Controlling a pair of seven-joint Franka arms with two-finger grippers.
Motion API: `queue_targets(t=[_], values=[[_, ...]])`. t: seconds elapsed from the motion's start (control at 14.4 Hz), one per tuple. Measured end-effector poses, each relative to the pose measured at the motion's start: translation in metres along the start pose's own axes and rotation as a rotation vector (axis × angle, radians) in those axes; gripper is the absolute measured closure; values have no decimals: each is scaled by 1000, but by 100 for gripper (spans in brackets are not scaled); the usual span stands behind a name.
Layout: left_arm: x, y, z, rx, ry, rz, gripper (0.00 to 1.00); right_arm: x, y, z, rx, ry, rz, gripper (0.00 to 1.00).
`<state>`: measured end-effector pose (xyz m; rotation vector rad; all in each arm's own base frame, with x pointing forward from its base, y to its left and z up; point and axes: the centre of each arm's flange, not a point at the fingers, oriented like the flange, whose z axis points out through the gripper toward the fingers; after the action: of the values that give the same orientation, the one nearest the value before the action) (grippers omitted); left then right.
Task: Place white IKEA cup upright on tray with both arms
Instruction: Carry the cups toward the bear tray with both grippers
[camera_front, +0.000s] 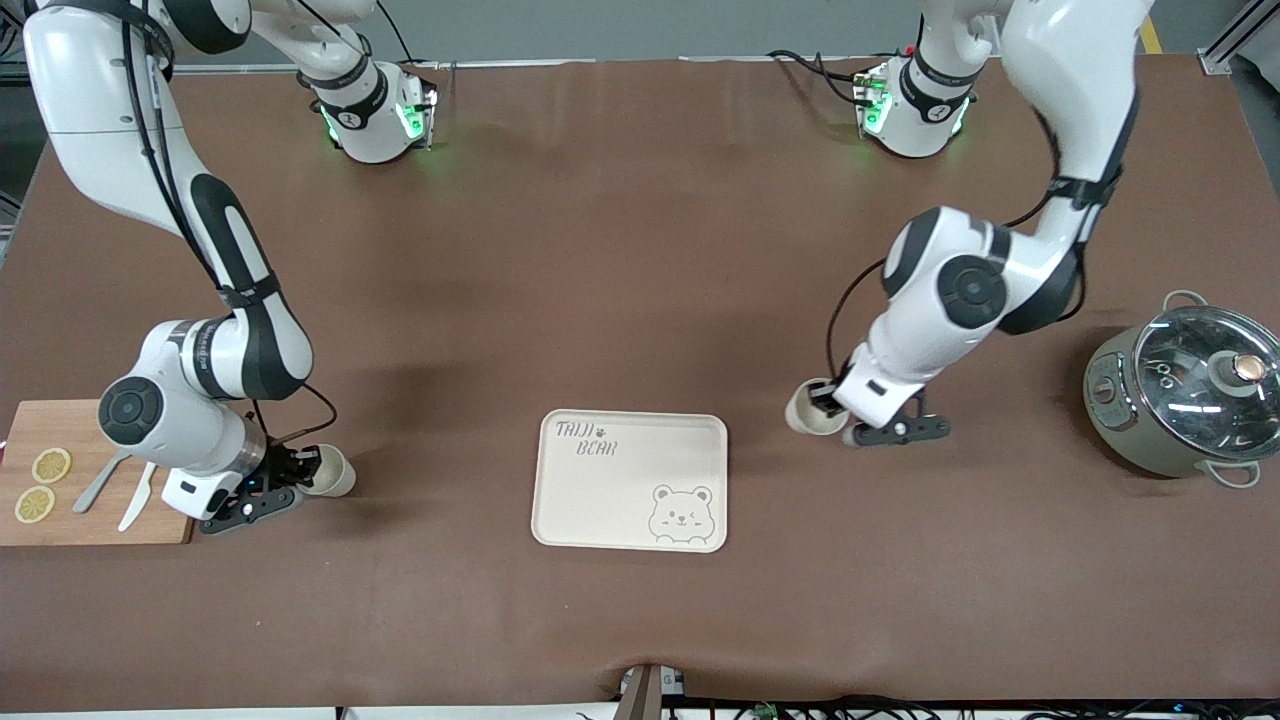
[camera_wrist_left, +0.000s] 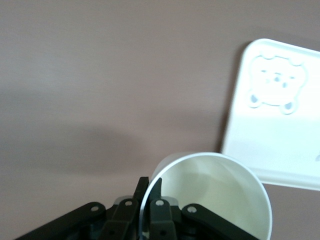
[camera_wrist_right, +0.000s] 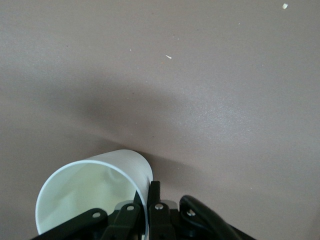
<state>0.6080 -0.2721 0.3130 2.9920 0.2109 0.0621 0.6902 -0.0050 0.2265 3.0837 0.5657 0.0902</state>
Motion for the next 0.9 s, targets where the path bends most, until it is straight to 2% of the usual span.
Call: queue_targets(t=[0.35, 0.62, 0.76, 0.9], values=[[9, 63, 51, 0, 11, -74, 95, 0, 0, 0, 0, 1, -1, 96], [4, 96, 70, 10, 32, -97, 95, 0, 0, 0, 0, 1, -1, 96], [3, 105, 74, 32, 57, -97, 95, 2, -4, -1, 17, 7, 9, 96], [-1, 111, 82, 58, 76, -97, 95, 6, -9, -5, 62, 2, 37, 96]])
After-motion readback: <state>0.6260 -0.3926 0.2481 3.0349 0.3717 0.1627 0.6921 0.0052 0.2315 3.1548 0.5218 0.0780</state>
